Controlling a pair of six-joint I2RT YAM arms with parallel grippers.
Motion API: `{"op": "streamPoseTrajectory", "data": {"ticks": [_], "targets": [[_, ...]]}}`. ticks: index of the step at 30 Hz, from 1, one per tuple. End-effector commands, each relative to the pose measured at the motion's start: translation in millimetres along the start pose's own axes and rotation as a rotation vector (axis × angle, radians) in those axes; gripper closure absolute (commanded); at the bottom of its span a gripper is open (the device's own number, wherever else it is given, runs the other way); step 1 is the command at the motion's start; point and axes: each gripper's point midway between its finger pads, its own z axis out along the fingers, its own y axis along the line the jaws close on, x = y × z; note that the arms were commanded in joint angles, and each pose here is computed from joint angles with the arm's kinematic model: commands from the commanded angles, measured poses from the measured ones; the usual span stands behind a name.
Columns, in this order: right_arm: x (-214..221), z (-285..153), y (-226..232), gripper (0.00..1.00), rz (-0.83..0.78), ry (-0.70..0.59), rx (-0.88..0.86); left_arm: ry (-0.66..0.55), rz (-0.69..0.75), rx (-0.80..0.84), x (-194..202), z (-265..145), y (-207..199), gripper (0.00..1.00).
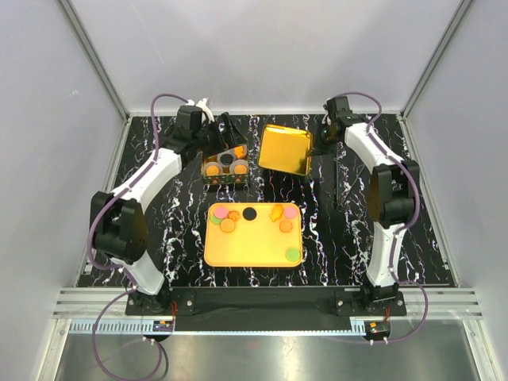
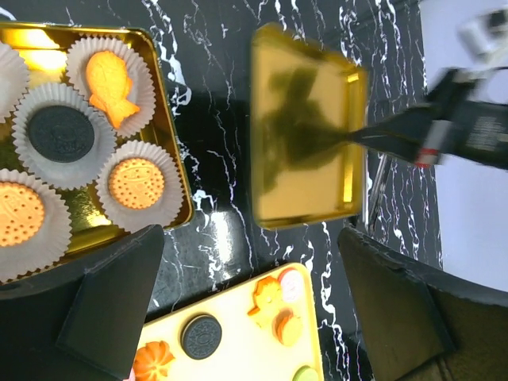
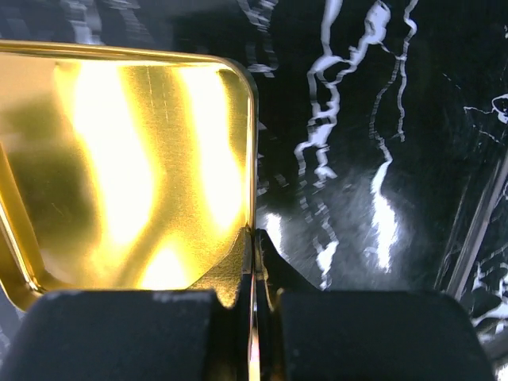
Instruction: Pack the cookies
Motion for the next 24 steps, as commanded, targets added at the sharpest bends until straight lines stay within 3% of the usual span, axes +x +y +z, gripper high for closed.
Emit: {"op": "streamPoseTrajectory", "data": {"ticks": [1, 11, 16, 20, 24], "targets": [[-27.5, -59.6, 38.8, 1.00, -0.002, -0.121, -0.142, 0.020, 0.030, 0.095, -12.1, -1.7, -17.5, 0.01], [-13.3, -83.5, 79.7, 1.00, -0.053, -0.134, -0.210, 0.022, -0.009, 0.300, -12.7, -7.2, -53.3, 0.04], [-3.9, -86.6, 101.2, 1.00, -0.069, -0.117, -0.265, 0.042, -0.033, 0.315, -2.1, -4.9, -49.7, 0.06], [0.9, -92.0, 115.5, 1.00, -0.077, -0.110, -0.316, 0.071, -0.053, 0.262, 10.3, 0.4, -34.8, 0.12], [7.4, -89.5, 119.8, 1.00, -0.095, -0.103, -0.308, 0.037, -0.065, 0.293, 4.8, -8.2, -42.2, 0.25]]}}
